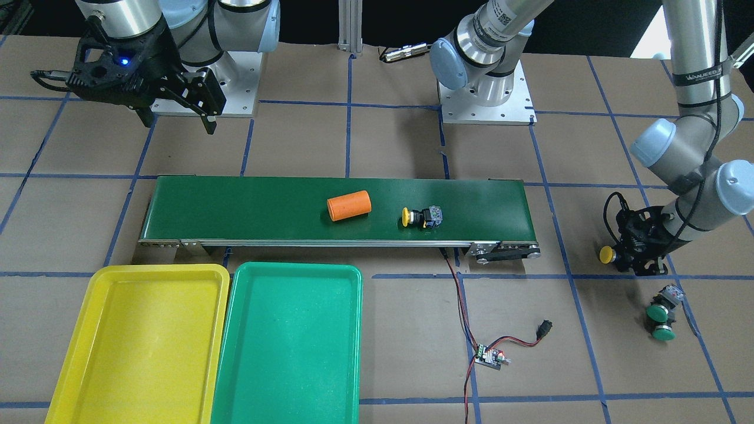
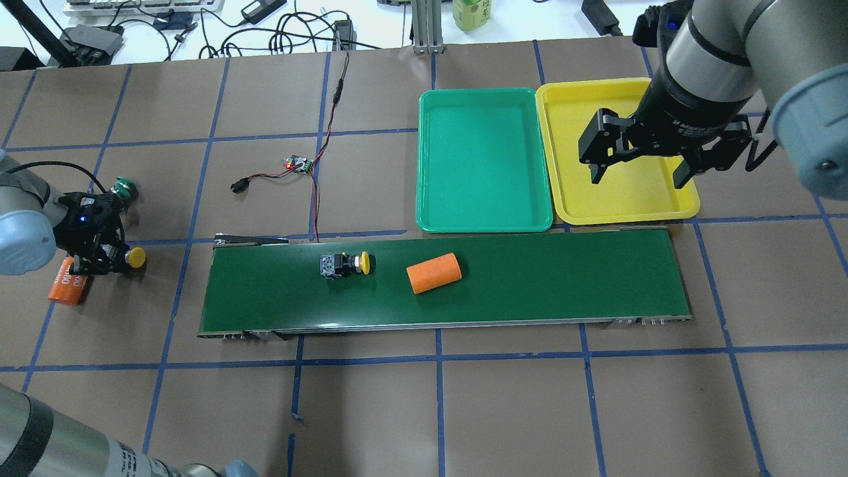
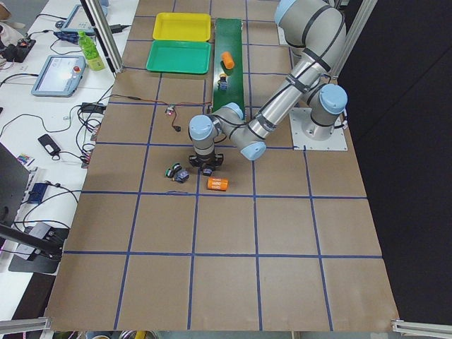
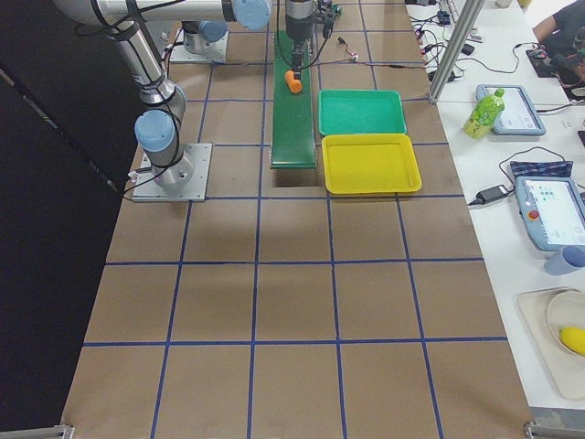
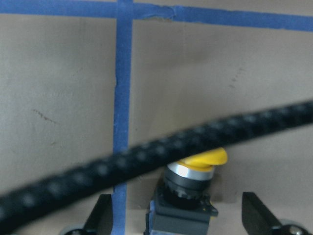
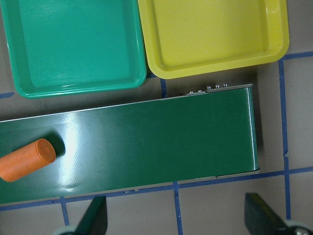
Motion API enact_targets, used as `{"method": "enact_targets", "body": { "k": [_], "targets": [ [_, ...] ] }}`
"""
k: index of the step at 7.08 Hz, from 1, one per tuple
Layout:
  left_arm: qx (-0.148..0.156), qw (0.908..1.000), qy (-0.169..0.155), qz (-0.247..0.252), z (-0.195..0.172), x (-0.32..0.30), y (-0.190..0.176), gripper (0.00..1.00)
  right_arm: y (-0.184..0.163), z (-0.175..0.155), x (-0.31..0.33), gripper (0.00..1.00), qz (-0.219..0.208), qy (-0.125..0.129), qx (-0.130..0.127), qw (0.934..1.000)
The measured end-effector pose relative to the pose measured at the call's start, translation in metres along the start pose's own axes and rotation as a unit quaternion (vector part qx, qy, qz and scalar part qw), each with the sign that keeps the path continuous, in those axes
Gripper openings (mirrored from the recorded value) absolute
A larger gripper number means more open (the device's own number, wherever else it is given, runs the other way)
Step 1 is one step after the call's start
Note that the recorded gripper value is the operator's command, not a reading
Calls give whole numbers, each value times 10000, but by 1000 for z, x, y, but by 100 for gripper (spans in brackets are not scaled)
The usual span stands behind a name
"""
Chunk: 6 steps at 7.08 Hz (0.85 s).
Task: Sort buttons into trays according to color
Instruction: 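Return the left gripper to the table and grasp another yellow button, then place the second yellow button on the belt and withdraw the left gripper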
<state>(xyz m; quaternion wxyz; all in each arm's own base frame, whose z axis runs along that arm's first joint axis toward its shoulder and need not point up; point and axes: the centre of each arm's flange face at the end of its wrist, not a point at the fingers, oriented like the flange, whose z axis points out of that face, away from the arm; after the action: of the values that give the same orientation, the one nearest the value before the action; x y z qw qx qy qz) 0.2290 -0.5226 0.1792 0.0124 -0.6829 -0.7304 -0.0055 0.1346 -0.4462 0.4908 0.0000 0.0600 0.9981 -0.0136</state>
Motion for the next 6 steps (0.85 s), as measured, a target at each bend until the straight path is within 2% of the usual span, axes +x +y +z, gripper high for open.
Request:
{"method": "enact_targets", "body": {
  "k": [2, 3, 5, 6],
  "targets": [
    [3, 9999, -28, -124, -38, 6, -20, 0, 1, 1, 0, 100, -2, 19, -25, 10000],
    [81, 9996, 7, -266, -66, 12, -46, 0, 1, 1, 1, 100, -6, 27, -33, 10000],
    [120, 9988, 23, -465, -114, 23, -143, 0, 1, 0, 0, 100, -2, 16, -26, 10000],
    [125, 9985, 68, -531, -120, 35, -189, 0, 1, 0, 0, 100, 1, 11, -20, 10000]
  ]
}}
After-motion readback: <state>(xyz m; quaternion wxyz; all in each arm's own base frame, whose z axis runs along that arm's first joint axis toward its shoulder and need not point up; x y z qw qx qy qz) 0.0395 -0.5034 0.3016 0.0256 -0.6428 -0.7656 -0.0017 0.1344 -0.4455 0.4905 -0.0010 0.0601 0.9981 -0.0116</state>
